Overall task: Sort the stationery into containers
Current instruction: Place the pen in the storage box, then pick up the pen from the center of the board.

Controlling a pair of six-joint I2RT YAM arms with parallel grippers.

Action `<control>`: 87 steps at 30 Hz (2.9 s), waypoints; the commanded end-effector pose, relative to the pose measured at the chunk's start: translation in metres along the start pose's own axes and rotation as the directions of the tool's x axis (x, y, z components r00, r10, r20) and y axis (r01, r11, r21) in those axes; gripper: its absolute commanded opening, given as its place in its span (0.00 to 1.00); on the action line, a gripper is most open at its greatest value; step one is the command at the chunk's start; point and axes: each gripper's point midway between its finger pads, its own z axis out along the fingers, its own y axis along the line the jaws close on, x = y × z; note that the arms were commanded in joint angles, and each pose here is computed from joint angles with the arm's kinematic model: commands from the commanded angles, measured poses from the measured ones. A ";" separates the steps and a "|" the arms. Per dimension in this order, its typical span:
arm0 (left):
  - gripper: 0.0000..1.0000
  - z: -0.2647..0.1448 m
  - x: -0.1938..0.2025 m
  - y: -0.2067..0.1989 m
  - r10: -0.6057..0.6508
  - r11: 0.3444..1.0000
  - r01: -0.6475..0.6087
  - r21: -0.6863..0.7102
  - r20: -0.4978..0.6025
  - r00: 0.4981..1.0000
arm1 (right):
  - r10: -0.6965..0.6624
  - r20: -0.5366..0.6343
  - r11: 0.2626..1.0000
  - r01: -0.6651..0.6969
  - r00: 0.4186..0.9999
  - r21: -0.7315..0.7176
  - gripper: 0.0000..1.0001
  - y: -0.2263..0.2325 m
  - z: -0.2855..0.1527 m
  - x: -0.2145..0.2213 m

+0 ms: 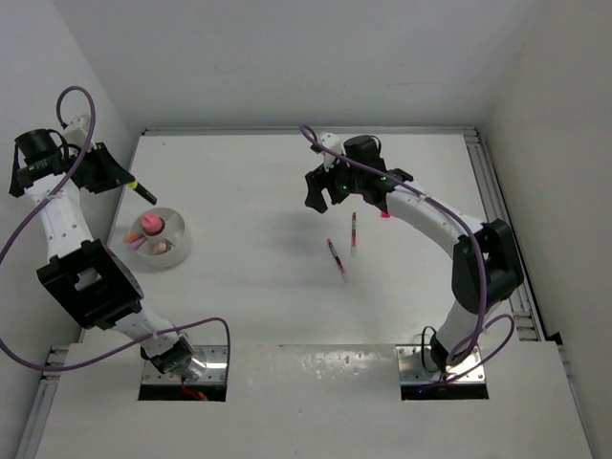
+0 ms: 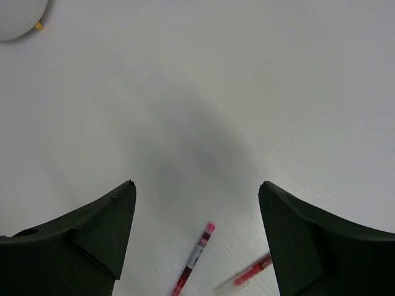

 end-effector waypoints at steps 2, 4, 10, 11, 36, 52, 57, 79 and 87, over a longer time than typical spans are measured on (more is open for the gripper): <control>0.00 0.004 0.007 0.008 -0.006 0.999 0.006 -0.040 0.008 1.000 | 0.015 0.052 0.999 -0.017 0.999 0.034 0.79 -0.009 -0.017 -0.013; 0.00 0.008 0.008 0.011 -0.026 0.999 0.026 -0.047 0.011 1.000 | 0.021 0.048 0.999 -0.022 0.999 0.037 0.79 -0.011 -0.018 -0.011; 0.00 0.020 0.021 0.016 -0.070 0.997 0.069 -0.039 -0.019 0.997 | 0.026 0.034 0.998 -0.028 0.999 0.052 0.78 -0.019 -0.020 -0.005; 0.00 0.021 0.023 0.016 -0.070 0.997 0.069 -0.044 -0.020 0.997 | 0.026 0.033 0.998 -0.028 0.999 0.055 0.78 -0.021 -0.020 -0.005; 0.56 0.036 0.018 0.015 -0.073 0.996 0.074 -0.049 0.035 0.997 | 0.107 -0.010 0.987 -0.106 0.994 0.121 0.77 -0.056 -0.032 0.013; 0.72 -0.004 -0.081 -0.048 0.339 0.938 -0.305 -0.167 0.248 0.908 | 0.399 -0.085 0.812 -0.308 0.913 0.495 0.43 -0.181 -0.056 0.096; 0.73 -0.002 -0.072 -0.063 0.365 0.929 -0.334 -0.161 0.237 0.900 | 0.479 -0.113 0.767 -0.352 0.871 0.537 0.40 -0.200 -0.042 0.127; 0.74 0.003 -0.063 -0.066 0.346 0.935 -0.317 -0.159 0.215 0.913 | 0.540 -0.146 0.733 -0.378 0.829 0.566 0.42 -0.215 -0.013 0.161; 0.74 0.005 -0.063 -0.068 0.347 0.935 -0.319 -0.156 0.212 0.913 | 0.570 -0.148 0.712 -0.396 0.808 0.580 0.44 -0.220 -0.009 0.164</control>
